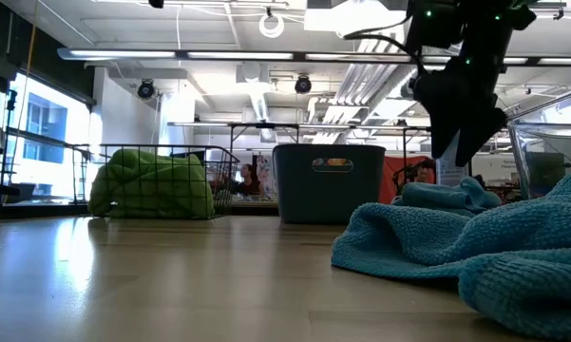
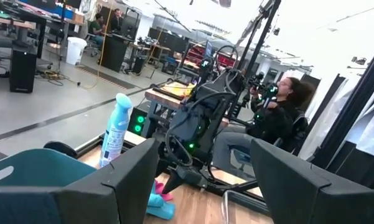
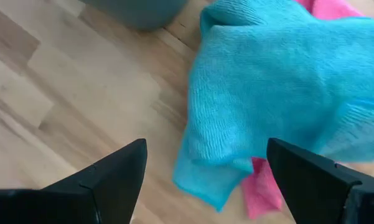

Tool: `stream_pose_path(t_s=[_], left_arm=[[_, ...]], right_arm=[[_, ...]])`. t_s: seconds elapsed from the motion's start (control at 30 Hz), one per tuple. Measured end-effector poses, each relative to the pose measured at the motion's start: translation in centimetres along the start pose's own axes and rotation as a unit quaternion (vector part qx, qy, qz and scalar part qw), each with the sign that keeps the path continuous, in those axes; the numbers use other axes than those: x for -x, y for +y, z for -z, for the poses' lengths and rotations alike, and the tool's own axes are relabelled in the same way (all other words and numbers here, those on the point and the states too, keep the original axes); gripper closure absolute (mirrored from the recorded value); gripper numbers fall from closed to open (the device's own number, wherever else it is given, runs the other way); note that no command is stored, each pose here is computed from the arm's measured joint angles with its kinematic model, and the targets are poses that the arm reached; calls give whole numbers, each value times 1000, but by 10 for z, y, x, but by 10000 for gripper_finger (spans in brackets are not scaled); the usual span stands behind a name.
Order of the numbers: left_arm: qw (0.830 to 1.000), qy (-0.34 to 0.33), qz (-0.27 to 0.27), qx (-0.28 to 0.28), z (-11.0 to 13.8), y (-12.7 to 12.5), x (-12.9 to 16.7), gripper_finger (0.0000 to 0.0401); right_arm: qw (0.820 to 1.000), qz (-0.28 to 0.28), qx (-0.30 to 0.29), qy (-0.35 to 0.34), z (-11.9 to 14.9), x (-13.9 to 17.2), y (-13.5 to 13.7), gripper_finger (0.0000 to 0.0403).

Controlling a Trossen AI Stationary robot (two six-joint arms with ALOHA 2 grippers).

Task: Sort microfiber towel by color & place in baskets
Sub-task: Put the top blue towel into the transparent bin

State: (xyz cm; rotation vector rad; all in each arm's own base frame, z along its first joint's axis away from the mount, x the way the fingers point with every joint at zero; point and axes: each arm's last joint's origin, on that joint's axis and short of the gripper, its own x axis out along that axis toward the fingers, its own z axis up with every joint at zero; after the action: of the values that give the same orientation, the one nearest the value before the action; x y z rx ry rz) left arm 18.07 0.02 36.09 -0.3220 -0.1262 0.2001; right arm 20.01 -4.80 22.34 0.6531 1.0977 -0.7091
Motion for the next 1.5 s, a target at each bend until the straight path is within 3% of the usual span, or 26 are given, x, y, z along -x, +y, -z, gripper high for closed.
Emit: stream_pose_path(t_s=[0.2,0.57,0.97,1.23,1.5], left_arm=[[1000,2,0,1,0,0,0,156],[1000,-1,-8,5,0,1,0,156],[1000,1,-11,9,1,1,0,156],[1000,1,-11,9,1,1,0,156],[1000,1,-12,4,1,1,0,156]], right_arm=[[999,43,13,7,8,-20,1,75],[997,51,59,-7,18,-43,15,90],[994,90,57,13,21,-55,15,231],[994,82,77,12,17,-44,17,389],[989,93,110,-27,2,12,18,398]])
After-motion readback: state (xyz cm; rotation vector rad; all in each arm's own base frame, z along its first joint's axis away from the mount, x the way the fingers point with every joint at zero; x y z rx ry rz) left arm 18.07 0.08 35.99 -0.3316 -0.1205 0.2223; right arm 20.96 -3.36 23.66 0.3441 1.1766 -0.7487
